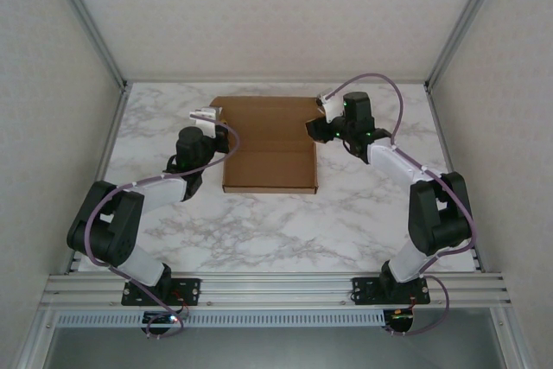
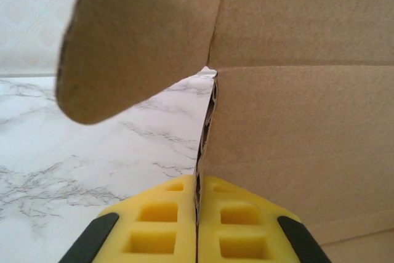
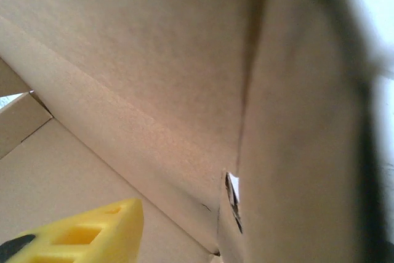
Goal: Fold the paper box
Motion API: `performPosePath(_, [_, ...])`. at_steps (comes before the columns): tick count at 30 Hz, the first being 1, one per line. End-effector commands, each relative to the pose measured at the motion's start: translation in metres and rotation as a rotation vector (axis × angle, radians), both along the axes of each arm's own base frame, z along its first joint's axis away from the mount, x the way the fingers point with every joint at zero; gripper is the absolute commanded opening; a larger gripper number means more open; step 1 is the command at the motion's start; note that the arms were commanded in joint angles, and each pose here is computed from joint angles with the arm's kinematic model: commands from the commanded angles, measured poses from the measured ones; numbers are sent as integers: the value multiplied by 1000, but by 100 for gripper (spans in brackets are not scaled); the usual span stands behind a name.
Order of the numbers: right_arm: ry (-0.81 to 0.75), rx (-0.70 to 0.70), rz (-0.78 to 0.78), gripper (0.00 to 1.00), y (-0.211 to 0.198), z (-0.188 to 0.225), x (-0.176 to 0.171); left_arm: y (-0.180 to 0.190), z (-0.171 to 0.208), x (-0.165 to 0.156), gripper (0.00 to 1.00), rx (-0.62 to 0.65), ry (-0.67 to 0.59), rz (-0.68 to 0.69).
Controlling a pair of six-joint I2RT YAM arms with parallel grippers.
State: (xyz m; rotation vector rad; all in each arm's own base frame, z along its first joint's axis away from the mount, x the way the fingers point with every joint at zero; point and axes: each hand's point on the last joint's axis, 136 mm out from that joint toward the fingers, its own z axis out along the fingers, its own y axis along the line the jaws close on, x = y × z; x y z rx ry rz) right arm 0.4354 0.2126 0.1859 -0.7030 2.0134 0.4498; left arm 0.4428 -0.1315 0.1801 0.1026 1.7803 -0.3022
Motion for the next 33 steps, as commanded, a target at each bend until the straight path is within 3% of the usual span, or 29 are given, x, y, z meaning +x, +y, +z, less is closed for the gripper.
performPosePath(1, [-25,-33,5,48,-5,8,7,0,24,4,0,-5,-52,-11])
performPosePath(14, [-13,-62,-9,38,-15,2,7,4,24,7,0,-3,-51,-6])
performPosePath(17, [-9,-57,-8,30,-14,5,8,4,23,7,0,-4,-48,-9])
performPosePath(21, [13,-24,-7,1,-6,11,6,-1,27,7,0,-28,-50,-26])
performPosePath(33, [-117,5,-212,0,22,2,3,-12,35,-5,0,-135,-103,-28])
